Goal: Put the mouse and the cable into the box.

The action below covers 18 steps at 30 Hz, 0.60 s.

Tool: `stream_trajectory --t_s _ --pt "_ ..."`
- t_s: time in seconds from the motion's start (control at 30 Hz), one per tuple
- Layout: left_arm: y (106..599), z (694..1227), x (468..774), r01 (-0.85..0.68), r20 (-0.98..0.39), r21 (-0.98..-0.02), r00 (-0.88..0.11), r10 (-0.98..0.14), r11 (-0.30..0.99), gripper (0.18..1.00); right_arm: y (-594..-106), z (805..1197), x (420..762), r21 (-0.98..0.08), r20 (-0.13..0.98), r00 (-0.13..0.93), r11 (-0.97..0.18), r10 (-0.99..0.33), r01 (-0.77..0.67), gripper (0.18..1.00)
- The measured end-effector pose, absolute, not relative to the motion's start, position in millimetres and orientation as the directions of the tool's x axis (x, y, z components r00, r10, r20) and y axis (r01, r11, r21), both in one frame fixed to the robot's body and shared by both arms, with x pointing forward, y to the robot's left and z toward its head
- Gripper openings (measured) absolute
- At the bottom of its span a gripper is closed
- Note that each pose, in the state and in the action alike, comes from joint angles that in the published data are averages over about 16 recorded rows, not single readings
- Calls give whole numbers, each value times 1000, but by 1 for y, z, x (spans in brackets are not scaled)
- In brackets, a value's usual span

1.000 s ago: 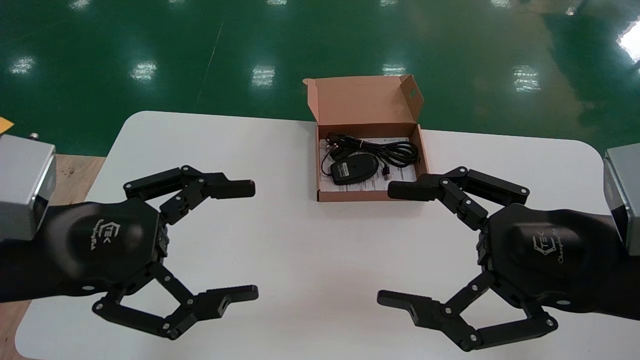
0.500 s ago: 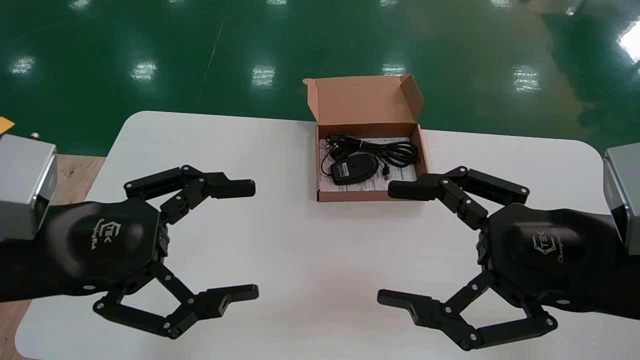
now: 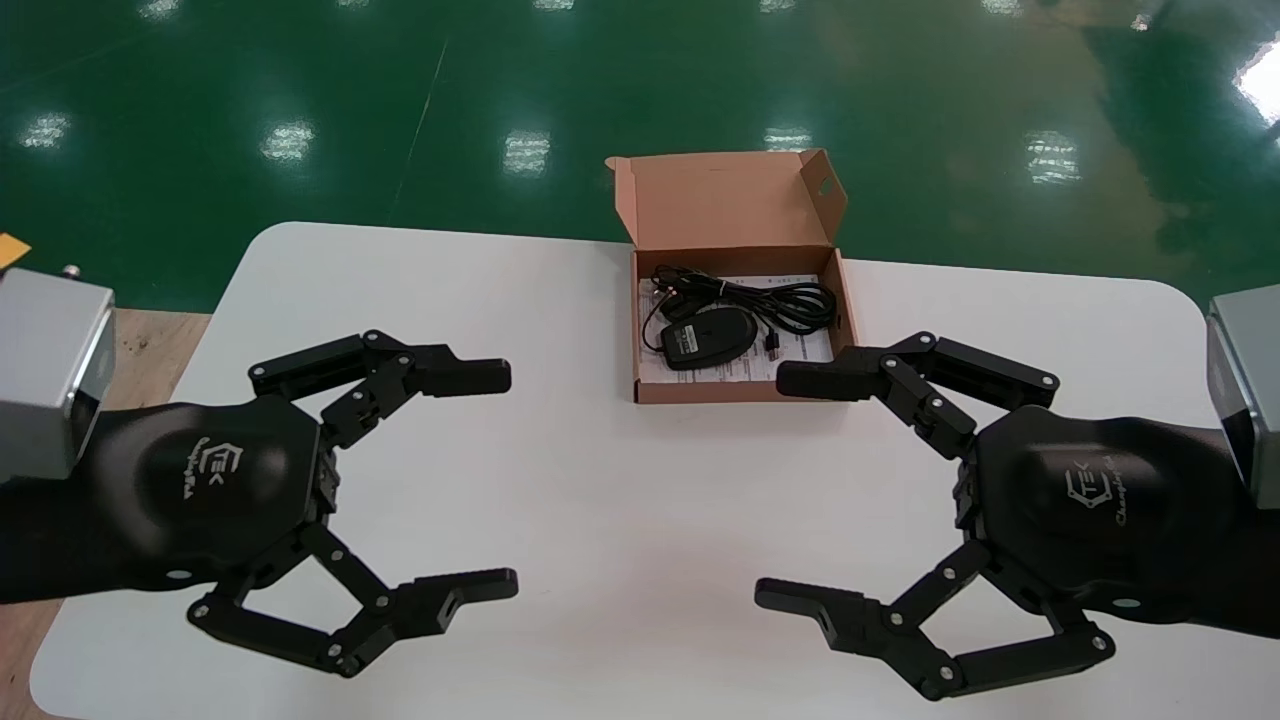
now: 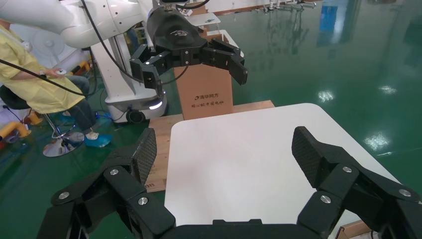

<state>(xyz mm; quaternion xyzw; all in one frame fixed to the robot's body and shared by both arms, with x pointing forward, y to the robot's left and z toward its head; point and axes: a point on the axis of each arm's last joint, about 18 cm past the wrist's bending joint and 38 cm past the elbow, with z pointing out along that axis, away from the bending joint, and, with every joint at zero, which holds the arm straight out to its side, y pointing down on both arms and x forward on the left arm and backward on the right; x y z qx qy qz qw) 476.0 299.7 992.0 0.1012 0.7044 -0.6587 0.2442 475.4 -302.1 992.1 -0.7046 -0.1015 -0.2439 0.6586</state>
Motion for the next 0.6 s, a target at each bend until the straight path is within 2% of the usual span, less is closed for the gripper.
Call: stream_trajectory --t_s 0.6 --pt "300 992 476 464 -477 -879 -860 -179 112 1001 -302 992 475 -879 477 860 -112 -178 464 1000"
